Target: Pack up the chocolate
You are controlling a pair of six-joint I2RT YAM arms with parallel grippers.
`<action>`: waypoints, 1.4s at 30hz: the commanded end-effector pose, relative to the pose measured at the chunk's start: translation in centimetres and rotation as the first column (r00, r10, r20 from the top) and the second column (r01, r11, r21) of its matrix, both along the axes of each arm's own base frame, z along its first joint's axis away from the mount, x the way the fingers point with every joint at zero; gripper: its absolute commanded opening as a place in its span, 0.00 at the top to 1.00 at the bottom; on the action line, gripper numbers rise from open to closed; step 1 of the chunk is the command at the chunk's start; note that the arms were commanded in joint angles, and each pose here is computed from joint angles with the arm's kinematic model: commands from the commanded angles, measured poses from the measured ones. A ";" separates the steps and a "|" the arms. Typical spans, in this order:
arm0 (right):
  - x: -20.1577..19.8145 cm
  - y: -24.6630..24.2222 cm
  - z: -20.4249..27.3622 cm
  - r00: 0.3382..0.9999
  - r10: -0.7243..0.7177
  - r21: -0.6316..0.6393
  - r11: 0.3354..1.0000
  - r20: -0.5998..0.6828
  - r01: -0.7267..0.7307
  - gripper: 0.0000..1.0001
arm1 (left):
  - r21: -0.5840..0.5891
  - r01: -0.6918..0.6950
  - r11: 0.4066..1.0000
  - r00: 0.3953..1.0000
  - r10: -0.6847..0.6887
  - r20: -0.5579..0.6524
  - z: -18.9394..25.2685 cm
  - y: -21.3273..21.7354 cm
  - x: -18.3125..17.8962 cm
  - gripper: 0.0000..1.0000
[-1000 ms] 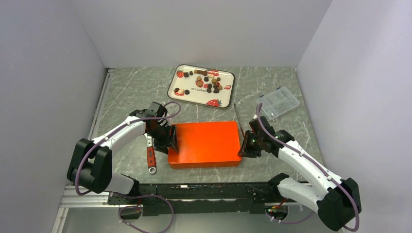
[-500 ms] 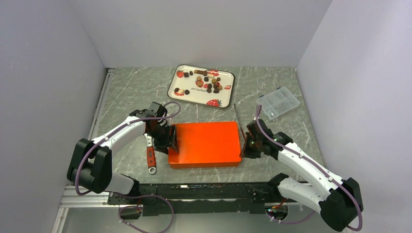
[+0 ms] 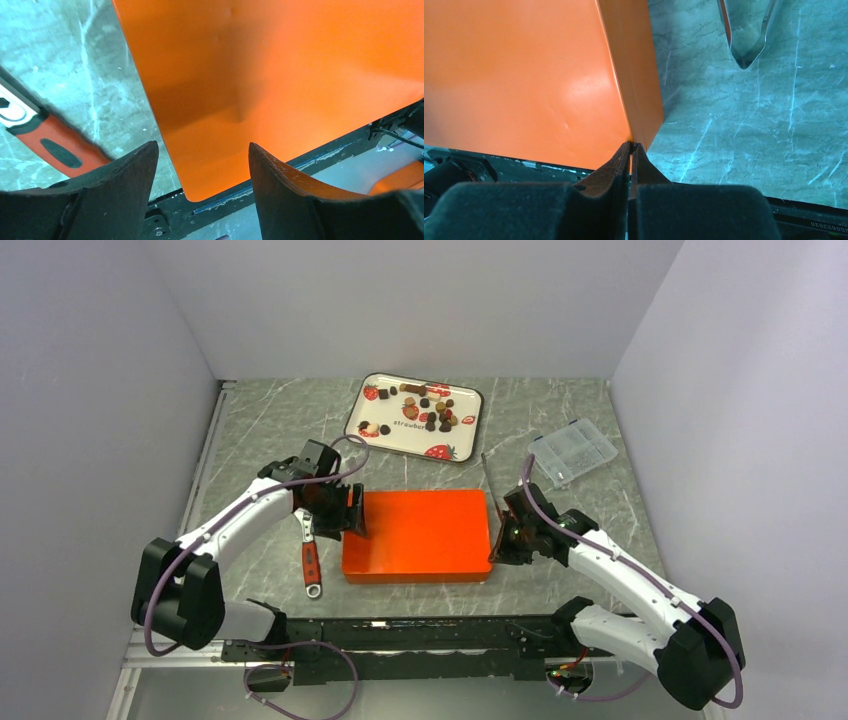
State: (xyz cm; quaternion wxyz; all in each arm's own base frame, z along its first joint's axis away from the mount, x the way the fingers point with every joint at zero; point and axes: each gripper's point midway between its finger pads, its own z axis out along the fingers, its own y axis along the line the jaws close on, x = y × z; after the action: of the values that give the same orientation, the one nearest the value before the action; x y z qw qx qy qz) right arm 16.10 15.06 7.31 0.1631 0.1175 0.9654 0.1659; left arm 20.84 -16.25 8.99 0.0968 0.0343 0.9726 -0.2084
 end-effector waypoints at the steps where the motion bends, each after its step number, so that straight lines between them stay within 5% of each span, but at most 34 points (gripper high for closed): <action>1: -1.4 -1.3 -2.3 0.997 0.000 -0.084 0.996 -0.077 -0.006 0.95 | 0.038 0.014 0.999 0.995 -0.018 0.103 1.9 0.8 1.4 0.28; 8: -0.8 -0.9 -1.6 0.998 0.006 -0.078 0.997 -0.062 -0.010 0.94 | 0.033 0.037 0.999 0.991 -0.041 0.126 3.4 0.7 0.4 0.54; 15: -0.5 -0.8 -1.5 0.998 0.014 -0.082 0.996 -0.060 -0.018 0.94 | 0.026 0.024 0.999 1.000 -0.024 0.010 -0.6 0.5 -2.9 0.73; 23: 1.2 -0.4 0.7 1.000 0.018 -0.078 0.997 0.008 -0.017 0.92 | 0.046 -0.014 0.999 0.999 0.016 -0.042 -2.9 1.0 -4.0 0.76; 33: 12.8 -0.4 7.9 0.962 -0.042 -0.084 0.994 0.271 0.068 0.87 | 0.051 -0.001 0.999 1.000 0.002 -0.019 -2.0 0.7 -2.9 0.75; 42: 17.0 1.3 4.7 0.973 0.003 -0.109 0.994 0.230 0.023 0.90 | 0.053 0.005 0.999 1.000 -0.004 -0.013 -1.7 0.6 -2.5 0.75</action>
State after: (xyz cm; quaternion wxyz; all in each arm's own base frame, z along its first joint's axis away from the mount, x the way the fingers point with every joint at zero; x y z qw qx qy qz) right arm 31.69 15.76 12.84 0.2754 0.1114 0.9472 0.1206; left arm 17.92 -16.85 8.12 0.0842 0.0318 0.9709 -0.2221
